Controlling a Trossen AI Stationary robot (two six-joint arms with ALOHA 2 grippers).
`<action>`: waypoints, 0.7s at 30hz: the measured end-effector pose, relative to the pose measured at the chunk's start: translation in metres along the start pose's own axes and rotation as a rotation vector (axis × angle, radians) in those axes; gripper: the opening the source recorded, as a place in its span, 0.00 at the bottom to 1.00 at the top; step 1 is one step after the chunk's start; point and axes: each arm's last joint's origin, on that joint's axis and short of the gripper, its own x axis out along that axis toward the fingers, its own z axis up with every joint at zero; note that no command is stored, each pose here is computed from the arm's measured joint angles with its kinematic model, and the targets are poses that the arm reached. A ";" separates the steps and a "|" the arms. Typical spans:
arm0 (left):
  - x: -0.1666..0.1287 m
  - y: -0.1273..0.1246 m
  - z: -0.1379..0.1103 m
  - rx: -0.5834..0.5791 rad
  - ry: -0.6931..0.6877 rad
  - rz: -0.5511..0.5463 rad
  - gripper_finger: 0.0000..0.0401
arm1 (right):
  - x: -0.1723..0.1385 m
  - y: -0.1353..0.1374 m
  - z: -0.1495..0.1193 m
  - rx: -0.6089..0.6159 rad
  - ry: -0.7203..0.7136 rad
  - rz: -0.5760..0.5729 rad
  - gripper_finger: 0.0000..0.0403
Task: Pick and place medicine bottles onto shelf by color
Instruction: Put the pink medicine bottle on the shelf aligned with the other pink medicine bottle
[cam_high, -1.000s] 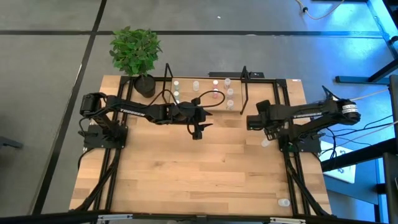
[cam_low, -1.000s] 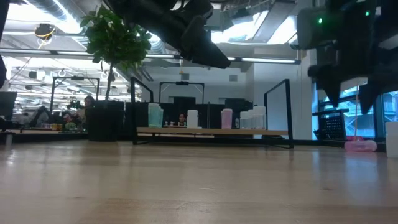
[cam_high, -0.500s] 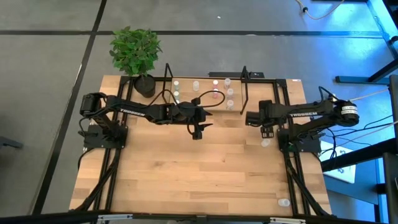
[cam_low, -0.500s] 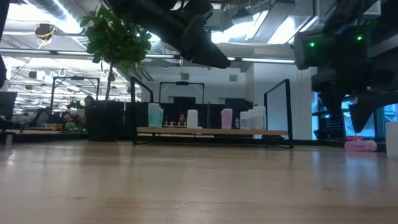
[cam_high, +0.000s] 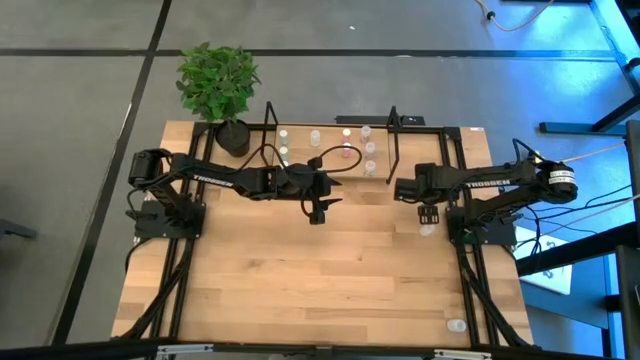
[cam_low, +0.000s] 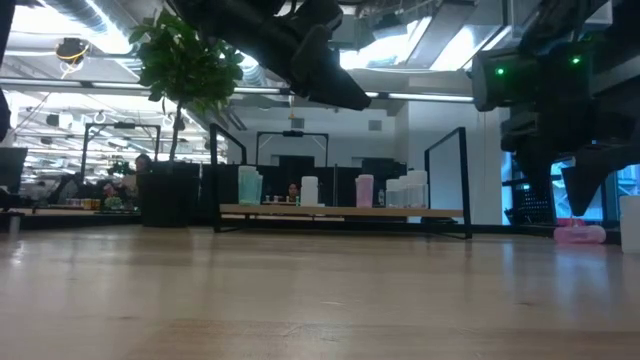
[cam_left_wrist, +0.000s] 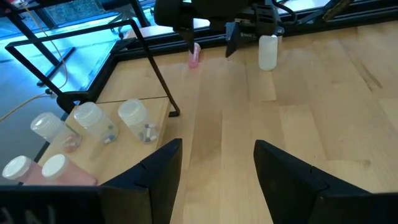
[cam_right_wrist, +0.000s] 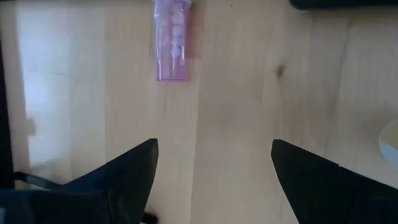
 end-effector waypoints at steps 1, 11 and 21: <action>0.000 0.000 0.000 0.000 0.000 0.000 0.48 | 0.000 0.000 0.000 0.001 0.002 -0.003 0.78; 0.000 0.000 0.000 0.000 0.000 0.000 0.48 | 0.000 0.000 -0.001 0.005 0.014 -0.002 0.78; 0.000 0.000 0.000 0.000 0.000 0.000 0.48 | 0.001 0.003 0.011 -0.005 -0.100 -0.033 0.78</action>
